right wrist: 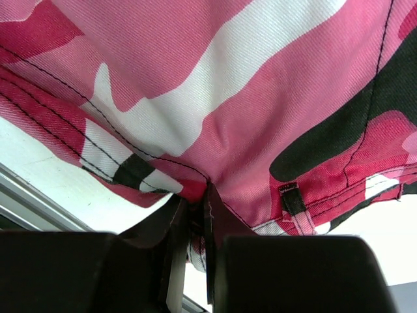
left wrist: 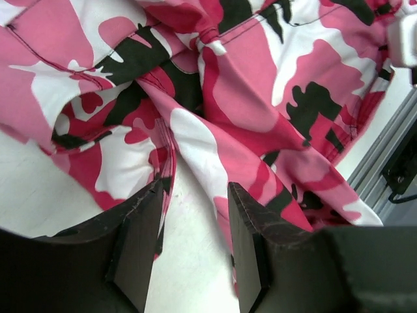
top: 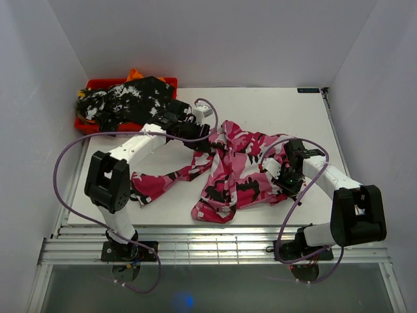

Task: Fold and stack the trousers
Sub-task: Flatten the trousers out

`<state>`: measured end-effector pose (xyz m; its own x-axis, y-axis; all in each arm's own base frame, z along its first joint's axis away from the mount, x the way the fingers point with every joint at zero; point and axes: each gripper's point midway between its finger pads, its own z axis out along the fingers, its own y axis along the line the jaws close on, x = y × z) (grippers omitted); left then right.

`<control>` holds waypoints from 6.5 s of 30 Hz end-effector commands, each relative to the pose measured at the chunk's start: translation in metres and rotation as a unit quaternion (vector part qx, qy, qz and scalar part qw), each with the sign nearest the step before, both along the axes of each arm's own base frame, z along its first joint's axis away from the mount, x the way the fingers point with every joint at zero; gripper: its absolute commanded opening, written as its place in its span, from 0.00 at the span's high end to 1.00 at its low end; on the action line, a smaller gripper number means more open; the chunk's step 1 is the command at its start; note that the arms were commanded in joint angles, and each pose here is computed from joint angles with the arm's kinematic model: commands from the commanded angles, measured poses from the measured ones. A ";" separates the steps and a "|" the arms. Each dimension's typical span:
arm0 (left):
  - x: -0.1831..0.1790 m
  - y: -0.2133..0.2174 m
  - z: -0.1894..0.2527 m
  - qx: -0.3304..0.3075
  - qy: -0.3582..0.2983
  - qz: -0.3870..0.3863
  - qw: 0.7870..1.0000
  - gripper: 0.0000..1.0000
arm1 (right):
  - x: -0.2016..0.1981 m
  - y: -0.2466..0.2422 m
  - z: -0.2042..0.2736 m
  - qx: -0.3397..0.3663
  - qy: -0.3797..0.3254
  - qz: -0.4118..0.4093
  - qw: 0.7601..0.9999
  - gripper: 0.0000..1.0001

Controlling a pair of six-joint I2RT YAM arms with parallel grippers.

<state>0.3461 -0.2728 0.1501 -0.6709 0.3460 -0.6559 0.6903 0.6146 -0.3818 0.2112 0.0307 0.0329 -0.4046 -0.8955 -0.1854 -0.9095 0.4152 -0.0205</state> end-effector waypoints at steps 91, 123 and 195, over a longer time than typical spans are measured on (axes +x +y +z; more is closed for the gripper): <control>-0.010 0.285 0.018 0.190 -0.004 0.100 0.977 0.30 | -0.002 -0.107 0.020 -0.068 0.003 -0.067 0.995 0.82; 0.043 0.346 0.019 0.308 -0.166 0.128 0.928 1.00 | -0.022 -0.129 0.004 -0.099 0.026 -0.063 0.993 0.92; -0.011 0.292 0.047 0.179 -0.219 0.157 0.946 0.20 | 0.078 -0.024 0.104 0.095 -0.210 0.007 0.973 0.92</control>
